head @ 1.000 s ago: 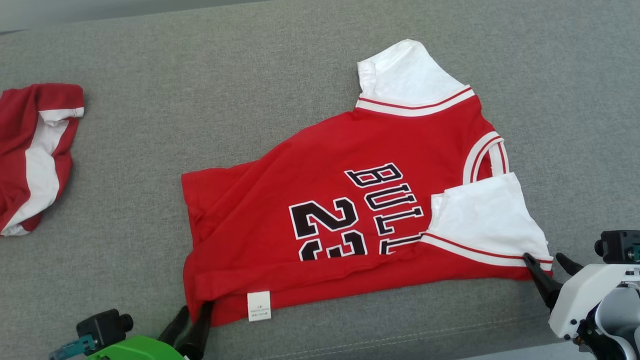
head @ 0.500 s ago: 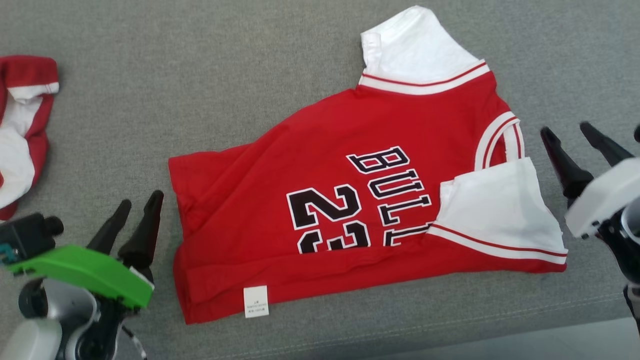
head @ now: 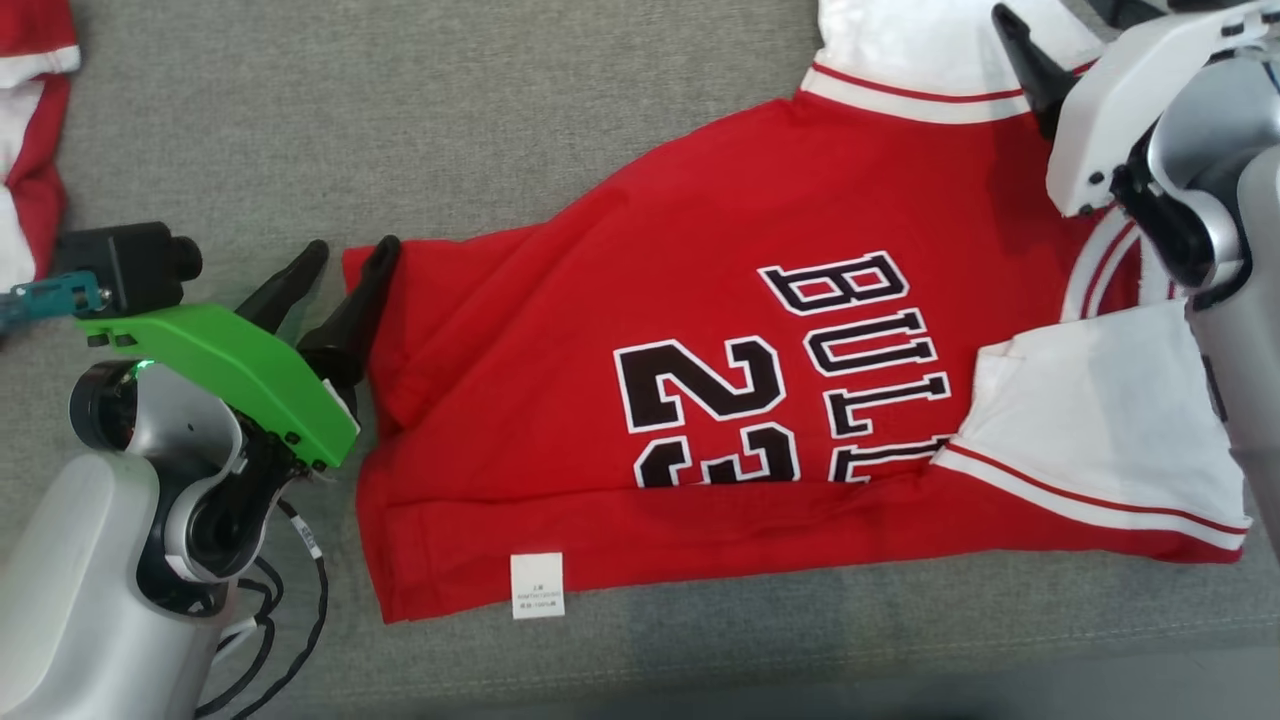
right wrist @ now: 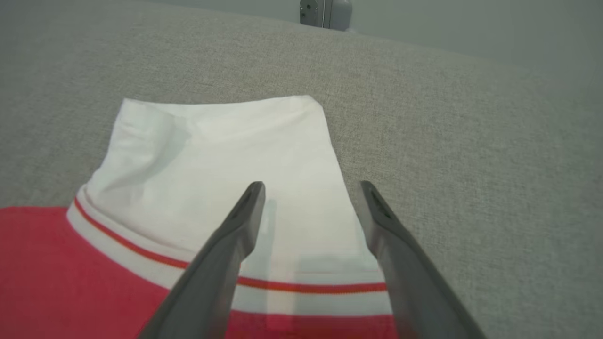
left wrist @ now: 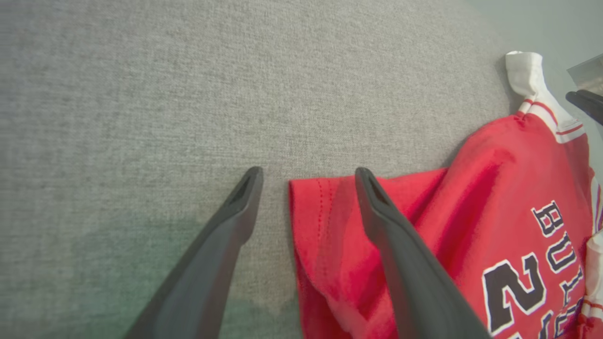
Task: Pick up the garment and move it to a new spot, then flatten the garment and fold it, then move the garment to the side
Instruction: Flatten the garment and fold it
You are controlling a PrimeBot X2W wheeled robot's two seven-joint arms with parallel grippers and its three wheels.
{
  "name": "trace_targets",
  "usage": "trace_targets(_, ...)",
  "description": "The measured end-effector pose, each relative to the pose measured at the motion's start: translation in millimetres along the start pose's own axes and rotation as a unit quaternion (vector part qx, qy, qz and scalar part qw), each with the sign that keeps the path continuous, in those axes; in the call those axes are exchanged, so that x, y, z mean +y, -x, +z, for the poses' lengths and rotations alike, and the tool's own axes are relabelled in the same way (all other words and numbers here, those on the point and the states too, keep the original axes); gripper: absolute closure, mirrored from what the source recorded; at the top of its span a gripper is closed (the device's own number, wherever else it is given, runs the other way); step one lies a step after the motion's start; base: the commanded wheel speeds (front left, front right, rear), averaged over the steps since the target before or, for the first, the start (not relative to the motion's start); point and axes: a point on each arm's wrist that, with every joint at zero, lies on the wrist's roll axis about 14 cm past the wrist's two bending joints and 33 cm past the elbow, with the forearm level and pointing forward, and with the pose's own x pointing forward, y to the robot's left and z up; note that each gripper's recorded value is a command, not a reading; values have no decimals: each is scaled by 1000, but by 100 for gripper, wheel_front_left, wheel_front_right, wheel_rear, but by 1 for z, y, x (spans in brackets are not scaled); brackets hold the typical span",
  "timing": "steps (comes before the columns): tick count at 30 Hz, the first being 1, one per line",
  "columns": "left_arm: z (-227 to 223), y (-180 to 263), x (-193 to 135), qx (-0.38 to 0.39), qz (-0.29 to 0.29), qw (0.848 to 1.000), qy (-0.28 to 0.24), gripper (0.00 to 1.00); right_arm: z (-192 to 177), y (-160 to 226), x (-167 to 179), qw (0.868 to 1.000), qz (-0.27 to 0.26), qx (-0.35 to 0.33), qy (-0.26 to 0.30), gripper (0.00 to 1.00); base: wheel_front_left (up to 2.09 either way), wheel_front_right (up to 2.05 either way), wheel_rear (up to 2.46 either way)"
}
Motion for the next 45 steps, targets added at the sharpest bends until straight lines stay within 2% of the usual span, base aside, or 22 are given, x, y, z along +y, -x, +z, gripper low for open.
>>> trace_targets(8, -7, 2, 10, 23, 4, 1000, -13, 0, -7, -42, -3, 1000, 2, 17, 14, 0, 0, 0, 0)
trace_targets(17, -17, -5, 3, 48, -17, 999, -14, 0, -8, -65, 0, 1000, 10, 20, 21, 0, 0, 0, 0)
trace_targets(18, -18, -6, 2, 51, -21, 998, -16, 34, -8, -66, 0, 1000, 11, 20, 20, 0, 0, 0, 0)
trace_targets(21, -21, -7, -2, 58, -30, 998, -20, 100, -10, -67, 1, 999, 14, 25, 19, 0, 0, 0, 0)
trace_targets(22, -23, -7, -5, 62, -36, 997, -22, 100, -10, -68, 2, 999, 15, 26, 19, 56, 0, 0, 0)
trace_targets(23, -26, -8, -6, 66, -40, 997, -25, 100, -9, -68, 2, 999, 16, 25, 19, 100, 0, 0, 0)
trace_targets(29, -20, -15, -6, 46, -40, 998, -24, 100, -2, -71, 13, 999, 35, 0, 11, 100, 0, 0, 0)
trace_targets(35, 9, -19, 11, -12, -5, 1000, -21, 100, 29, -61, -3, 997, 19, -79, -11, 100, 0, 0, 0)
trace_targets(45, 38, -17, 11, -59, 2, 998, -14, 100, 68, -25, -15, 984, 15, -173, -37, 100, 0, 0, 0)
